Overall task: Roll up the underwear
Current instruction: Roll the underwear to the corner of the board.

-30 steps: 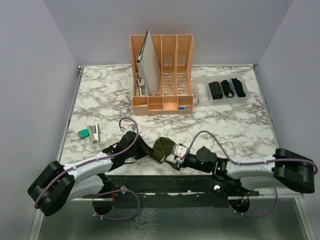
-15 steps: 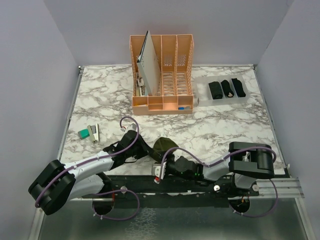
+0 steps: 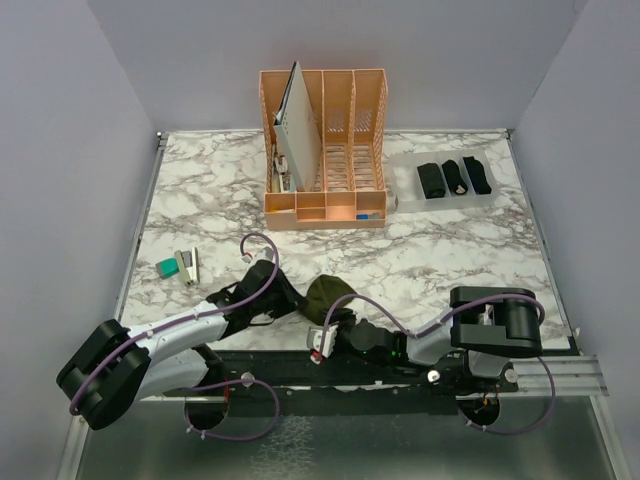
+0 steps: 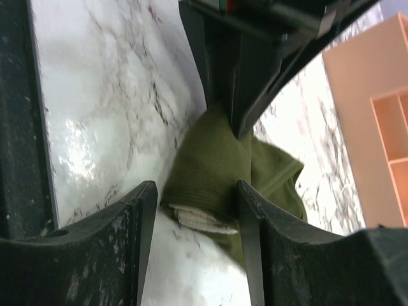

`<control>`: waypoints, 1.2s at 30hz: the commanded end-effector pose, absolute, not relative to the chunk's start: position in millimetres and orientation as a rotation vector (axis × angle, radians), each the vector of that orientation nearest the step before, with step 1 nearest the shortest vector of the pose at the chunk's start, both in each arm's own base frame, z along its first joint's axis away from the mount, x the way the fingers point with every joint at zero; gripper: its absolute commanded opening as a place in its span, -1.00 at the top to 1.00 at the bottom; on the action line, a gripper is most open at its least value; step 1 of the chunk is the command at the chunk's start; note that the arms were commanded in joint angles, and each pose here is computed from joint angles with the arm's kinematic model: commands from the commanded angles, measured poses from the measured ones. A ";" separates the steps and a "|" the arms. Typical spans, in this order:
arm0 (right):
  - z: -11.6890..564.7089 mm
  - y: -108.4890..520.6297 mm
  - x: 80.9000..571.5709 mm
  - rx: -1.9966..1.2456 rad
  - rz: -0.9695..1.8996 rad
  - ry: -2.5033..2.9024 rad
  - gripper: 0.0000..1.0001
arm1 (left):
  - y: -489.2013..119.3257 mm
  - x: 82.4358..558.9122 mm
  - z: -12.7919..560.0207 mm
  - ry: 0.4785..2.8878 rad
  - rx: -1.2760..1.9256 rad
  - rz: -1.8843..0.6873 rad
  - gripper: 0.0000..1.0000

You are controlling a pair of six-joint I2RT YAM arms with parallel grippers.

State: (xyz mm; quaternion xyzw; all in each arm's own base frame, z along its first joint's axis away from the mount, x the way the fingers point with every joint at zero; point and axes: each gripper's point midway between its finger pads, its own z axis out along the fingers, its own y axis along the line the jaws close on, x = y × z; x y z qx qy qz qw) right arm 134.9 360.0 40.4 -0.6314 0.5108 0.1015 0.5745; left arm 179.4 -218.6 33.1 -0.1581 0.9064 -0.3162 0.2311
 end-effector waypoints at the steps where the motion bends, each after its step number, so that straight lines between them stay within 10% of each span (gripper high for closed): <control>1: 17.2 330.9 143.8 -1.435 0.142 1.339 -0.12 | -210.6 165.9 21.6 2.568 -0.408 -0.808 0.54; 26: -2.1 335.8 135.6 -1.320 0.268 1.515 0.92 | -206.7 166.4 36.9 2.520 -0.465 -0.837 0.48; 36: -2.1 337.8 126.4 -1.241 0.400 1.573 0.99 | -200.5 168.8 40.0 2.493 -0.496 -0.814 -0.08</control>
